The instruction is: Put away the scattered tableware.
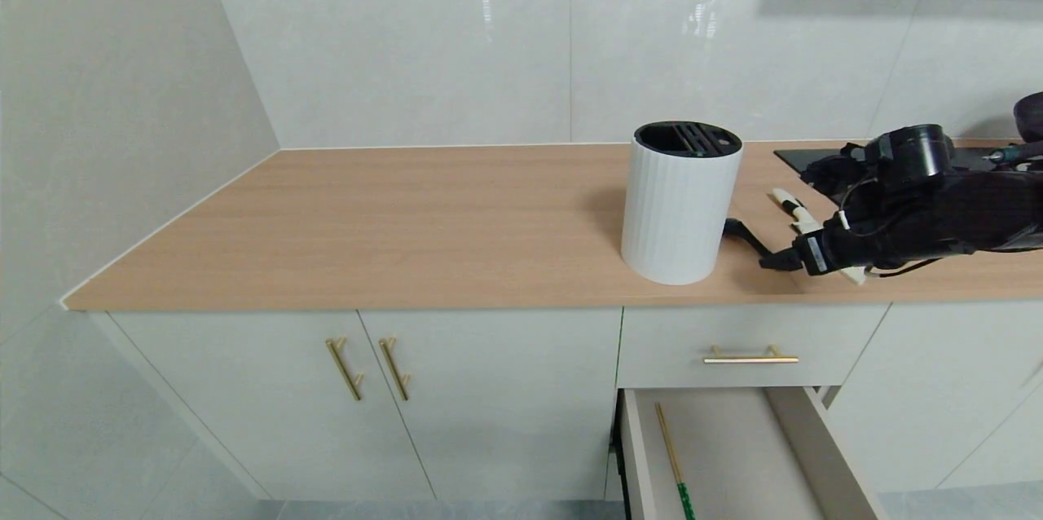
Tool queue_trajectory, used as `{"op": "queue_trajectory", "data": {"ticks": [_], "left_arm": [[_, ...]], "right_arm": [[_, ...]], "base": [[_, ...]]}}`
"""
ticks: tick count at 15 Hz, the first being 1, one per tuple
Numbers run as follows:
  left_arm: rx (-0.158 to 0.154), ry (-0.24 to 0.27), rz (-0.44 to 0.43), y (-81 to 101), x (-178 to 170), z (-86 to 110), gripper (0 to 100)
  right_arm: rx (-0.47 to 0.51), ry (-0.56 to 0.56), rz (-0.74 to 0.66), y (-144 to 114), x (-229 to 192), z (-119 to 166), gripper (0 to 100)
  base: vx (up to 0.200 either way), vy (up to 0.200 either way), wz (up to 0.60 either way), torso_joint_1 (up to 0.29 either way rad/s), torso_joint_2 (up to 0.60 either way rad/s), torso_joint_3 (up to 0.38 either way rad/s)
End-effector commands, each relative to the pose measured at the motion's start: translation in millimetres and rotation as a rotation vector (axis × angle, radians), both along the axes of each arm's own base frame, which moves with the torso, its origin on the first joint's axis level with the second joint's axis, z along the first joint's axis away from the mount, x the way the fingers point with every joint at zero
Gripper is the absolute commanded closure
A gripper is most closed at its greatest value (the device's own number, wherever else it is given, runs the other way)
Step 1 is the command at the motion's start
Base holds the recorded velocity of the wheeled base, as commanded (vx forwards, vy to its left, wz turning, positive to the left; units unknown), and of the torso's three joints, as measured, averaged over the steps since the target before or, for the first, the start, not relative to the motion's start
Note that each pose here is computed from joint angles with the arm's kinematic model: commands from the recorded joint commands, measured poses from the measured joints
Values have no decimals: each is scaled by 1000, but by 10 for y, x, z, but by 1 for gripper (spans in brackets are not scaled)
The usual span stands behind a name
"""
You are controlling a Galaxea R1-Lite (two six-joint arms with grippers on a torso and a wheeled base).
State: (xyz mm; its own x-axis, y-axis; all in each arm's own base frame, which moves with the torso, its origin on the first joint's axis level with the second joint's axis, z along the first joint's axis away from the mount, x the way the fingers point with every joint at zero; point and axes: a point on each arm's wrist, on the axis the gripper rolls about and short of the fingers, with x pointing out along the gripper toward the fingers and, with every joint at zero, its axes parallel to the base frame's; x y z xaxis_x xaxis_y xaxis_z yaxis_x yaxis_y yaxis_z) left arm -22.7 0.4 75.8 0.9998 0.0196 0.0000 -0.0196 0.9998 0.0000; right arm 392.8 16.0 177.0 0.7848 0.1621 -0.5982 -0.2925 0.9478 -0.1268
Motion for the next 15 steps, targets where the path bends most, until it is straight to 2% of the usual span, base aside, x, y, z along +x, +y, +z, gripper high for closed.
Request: {"op": "queue_trajectory", "data": {"ticks": [1,4,7,15], "left_arm": [[0,2,0,0,1,-1,0],[0,2,0,0,1,-1,0],[0,2,0,0,1,-1,0],[0,2,0,0,1,-1,0]], "right_arm": [[2,39,9,-54,294,-324,0],[8,-42,28,-47,435,-389,0],[50,-55,73,-46,494,-443,0],[82,-120,65,-149,650,-525,0]], "base": [[0,0,0,0,0,0],[0,0,0,0,0,0],[0,0,0,0,0,0],[0,0,0,0,0,0]]}}
